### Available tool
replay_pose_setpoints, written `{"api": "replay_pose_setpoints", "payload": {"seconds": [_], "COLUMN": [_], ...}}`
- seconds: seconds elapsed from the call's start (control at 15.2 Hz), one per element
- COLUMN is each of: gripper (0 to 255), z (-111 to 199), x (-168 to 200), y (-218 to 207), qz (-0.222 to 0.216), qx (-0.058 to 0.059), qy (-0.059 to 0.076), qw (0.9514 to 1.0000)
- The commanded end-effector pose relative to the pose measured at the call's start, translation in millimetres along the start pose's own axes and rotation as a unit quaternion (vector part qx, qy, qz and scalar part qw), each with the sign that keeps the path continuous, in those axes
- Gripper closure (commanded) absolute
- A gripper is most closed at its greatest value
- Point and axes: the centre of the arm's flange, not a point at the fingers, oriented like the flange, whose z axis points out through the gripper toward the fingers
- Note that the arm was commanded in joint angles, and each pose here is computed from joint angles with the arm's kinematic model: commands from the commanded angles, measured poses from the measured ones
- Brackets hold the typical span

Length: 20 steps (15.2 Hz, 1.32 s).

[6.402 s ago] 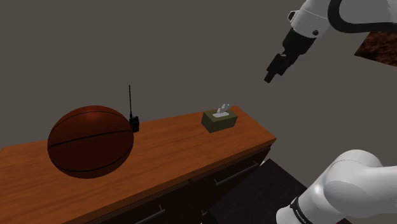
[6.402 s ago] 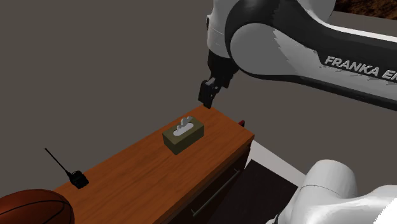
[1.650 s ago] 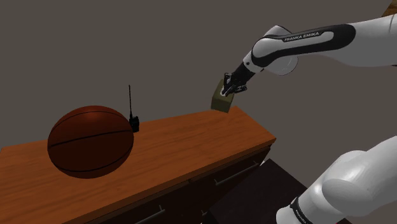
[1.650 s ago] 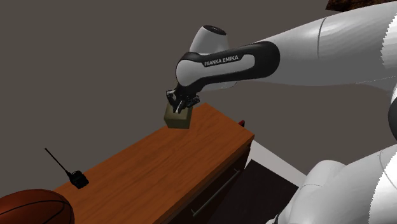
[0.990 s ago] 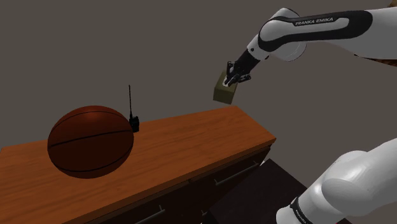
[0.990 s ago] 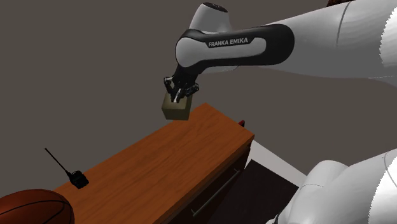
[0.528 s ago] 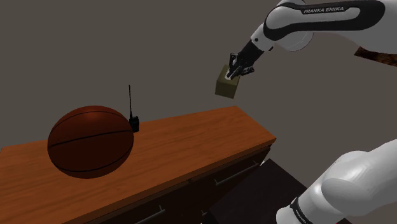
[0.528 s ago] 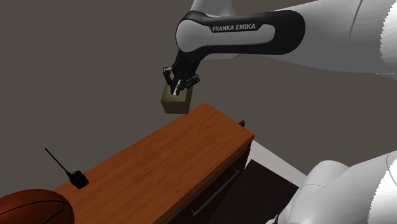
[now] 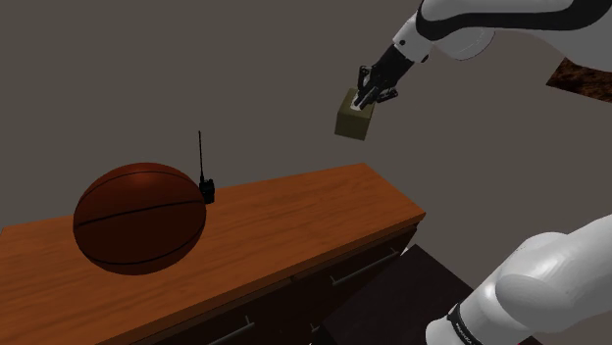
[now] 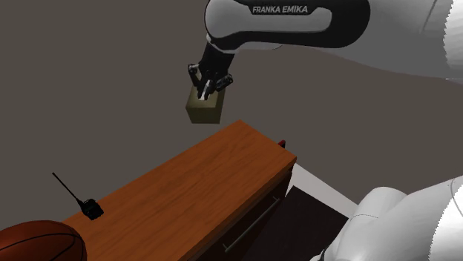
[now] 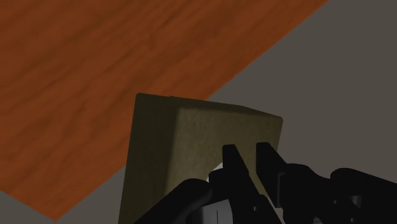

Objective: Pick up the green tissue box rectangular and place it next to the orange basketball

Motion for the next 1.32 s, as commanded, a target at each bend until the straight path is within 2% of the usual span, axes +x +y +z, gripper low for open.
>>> {"api": "replay_pose_setpoints", "payload": {"seconds": [0.0, 0.66, 1.25], "gripper": [255, 255, 255], "z": [-10.1, -55.5, -46.0], "x": [1.7, 9.7, -86.5], "y": [-5.0, -22.8, -91.7], "qz": [0.0, 0.0, 0.0], "qx": [0.0, 0.0, 0.0], "qy": [0.0, 0.0, 0.0], "qw": [1.0, 1.0, 1.0]}}
